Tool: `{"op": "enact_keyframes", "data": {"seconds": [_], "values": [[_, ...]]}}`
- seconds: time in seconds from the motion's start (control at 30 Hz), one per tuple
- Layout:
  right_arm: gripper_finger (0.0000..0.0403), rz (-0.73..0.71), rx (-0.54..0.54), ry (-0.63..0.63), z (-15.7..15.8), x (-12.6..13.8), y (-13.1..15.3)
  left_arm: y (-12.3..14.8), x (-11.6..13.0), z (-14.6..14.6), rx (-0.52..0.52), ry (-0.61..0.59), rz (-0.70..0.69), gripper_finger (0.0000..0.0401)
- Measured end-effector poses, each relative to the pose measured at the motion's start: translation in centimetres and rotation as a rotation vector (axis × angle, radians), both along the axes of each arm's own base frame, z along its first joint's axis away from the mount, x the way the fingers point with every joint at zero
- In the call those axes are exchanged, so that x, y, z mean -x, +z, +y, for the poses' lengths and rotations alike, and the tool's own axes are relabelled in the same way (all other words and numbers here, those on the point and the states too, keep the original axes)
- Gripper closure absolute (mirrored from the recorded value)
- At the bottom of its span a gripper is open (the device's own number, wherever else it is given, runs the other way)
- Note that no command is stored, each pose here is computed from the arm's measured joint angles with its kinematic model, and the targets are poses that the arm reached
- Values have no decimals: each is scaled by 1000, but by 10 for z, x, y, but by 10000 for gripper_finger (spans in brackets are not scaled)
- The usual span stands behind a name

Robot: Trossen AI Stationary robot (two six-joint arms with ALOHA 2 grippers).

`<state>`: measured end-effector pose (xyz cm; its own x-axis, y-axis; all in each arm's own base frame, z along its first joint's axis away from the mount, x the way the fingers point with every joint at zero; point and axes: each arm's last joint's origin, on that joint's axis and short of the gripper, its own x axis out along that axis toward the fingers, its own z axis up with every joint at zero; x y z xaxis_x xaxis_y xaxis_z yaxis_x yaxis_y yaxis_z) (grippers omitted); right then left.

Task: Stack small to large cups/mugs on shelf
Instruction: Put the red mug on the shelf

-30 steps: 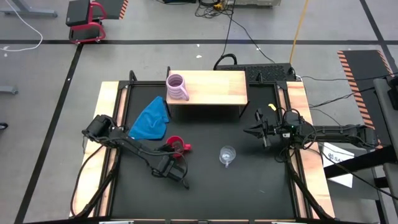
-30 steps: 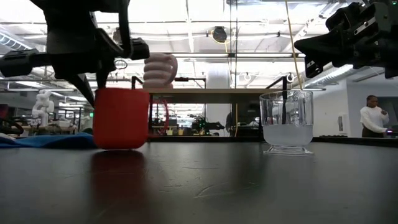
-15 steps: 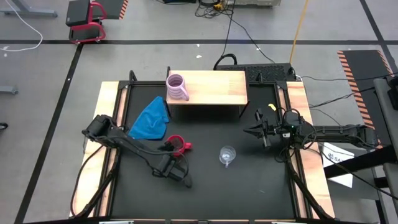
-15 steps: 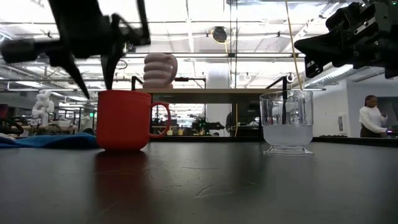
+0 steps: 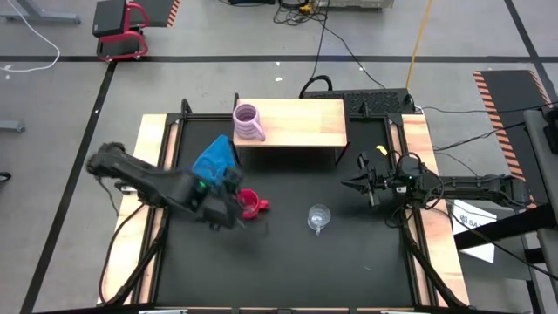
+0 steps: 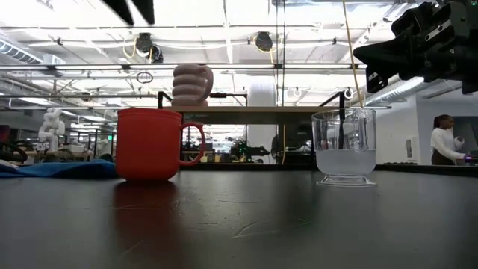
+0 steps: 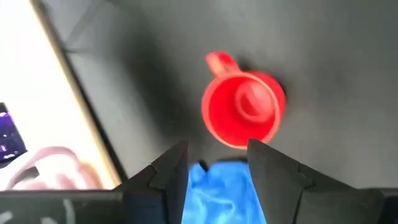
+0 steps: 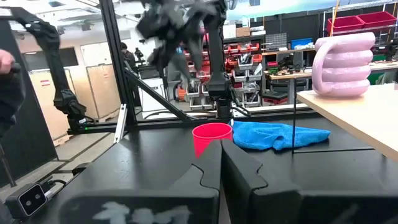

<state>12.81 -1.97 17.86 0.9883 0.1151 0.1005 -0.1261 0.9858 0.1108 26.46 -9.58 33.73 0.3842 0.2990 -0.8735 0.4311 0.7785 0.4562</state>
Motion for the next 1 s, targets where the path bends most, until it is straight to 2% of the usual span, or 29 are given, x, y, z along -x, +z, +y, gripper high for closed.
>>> {"op": "enact_keyframes", "data": {"seconds": [0.17, 0.3, 0.47, 0.57, 0.73, 0.83, 1.0], "values": [[403, 0, -1, 0, 0, 0, 0, 32, 33, 33, 75, 92, -247, 236], [403, 0, -1, 0, 0, 0, 0, 35, 56, 61, 102, 139, -426, 240], [403, 0, -1, 0, 0, 0, 0, 26, 76, 81, 203, 104, -699, 248], [403, 1, -1, 0, 0, 0, 0, 18, 88, 87, 241, 118, -824, 248], [403, 9, -3, 0, 0, 0, -1, -5, 100, 91, 352, 228, -929, 248], [403, 11, -2, 0, 0, 0, -1, -24, 100, 91, 418, 280, -966, 249], [403, 13, -1, 0, 0, 0, -1, -62, 94, 90, 460, 293, -990, 249]]}}
